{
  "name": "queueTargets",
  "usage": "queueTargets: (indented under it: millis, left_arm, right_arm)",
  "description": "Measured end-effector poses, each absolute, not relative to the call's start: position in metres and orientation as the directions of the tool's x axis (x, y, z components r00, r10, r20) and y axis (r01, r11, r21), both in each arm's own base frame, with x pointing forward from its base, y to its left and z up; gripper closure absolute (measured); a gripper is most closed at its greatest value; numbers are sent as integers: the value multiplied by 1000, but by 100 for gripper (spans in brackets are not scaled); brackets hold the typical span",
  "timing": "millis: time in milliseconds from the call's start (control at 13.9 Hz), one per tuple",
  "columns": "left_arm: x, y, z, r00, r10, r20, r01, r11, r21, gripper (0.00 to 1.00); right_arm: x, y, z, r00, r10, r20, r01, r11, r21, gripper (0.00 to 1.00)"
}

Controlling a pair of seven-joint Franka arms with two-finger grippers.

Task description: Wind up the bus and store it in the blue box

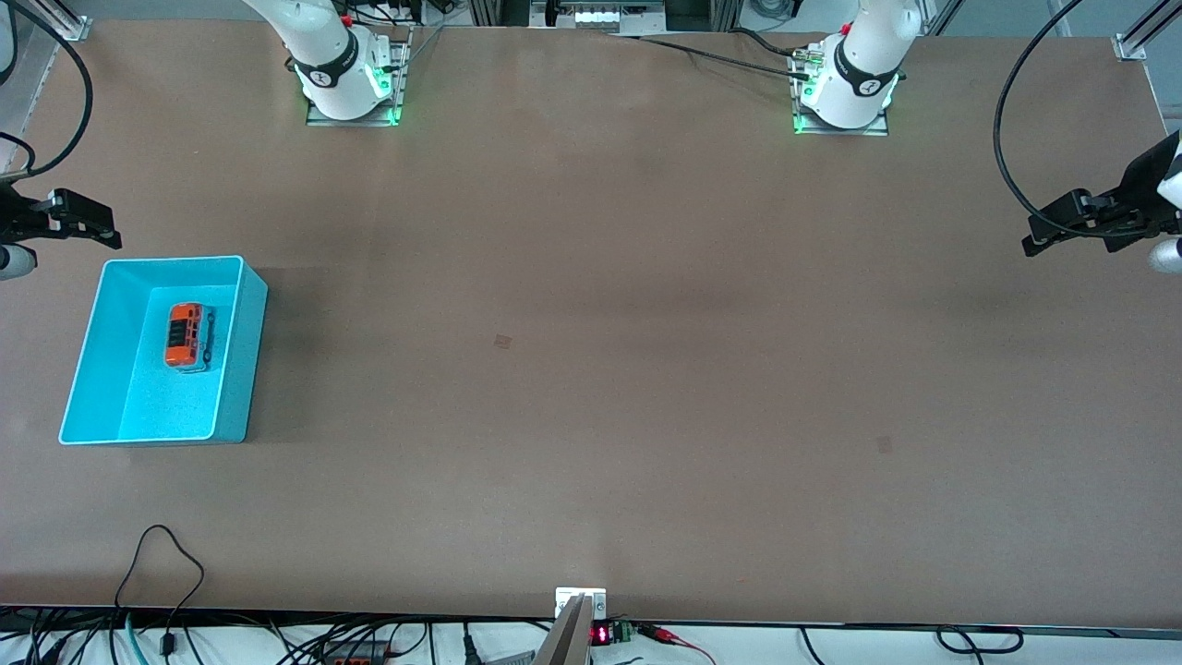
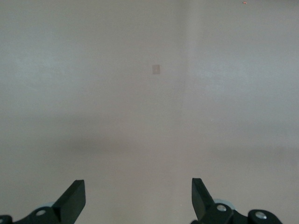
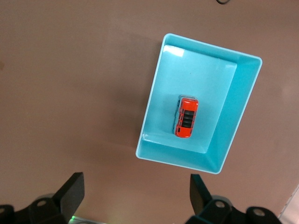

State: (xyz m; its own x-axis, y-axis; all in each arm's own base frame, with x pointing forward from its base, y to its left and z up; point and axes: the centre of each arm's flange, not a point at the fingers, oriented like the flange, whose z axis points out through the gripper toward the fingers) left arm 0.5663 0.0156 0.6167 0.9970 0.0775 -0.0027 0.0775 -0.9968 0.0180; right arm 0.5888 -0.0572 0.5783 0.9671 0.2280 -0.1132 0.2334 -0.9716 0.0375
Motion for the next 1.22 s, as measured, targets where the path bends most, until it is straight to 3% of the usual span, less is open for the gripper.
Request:
queueTargets:
  millis: [502, 1219]
  left_arm:
    - [538, 10, 618, 998, 70, 2, 70, -997, 14, 0]
    - [535, 9, 617, 998, 68, 0, 68, -998, 14, 0]
  right_arm:
    - [592, -36, 575, 988, 113, -107, 117, -993, 28, 0]
    - [595, -36, 575, 996, 10, -83, 13, -999, 39, 0]
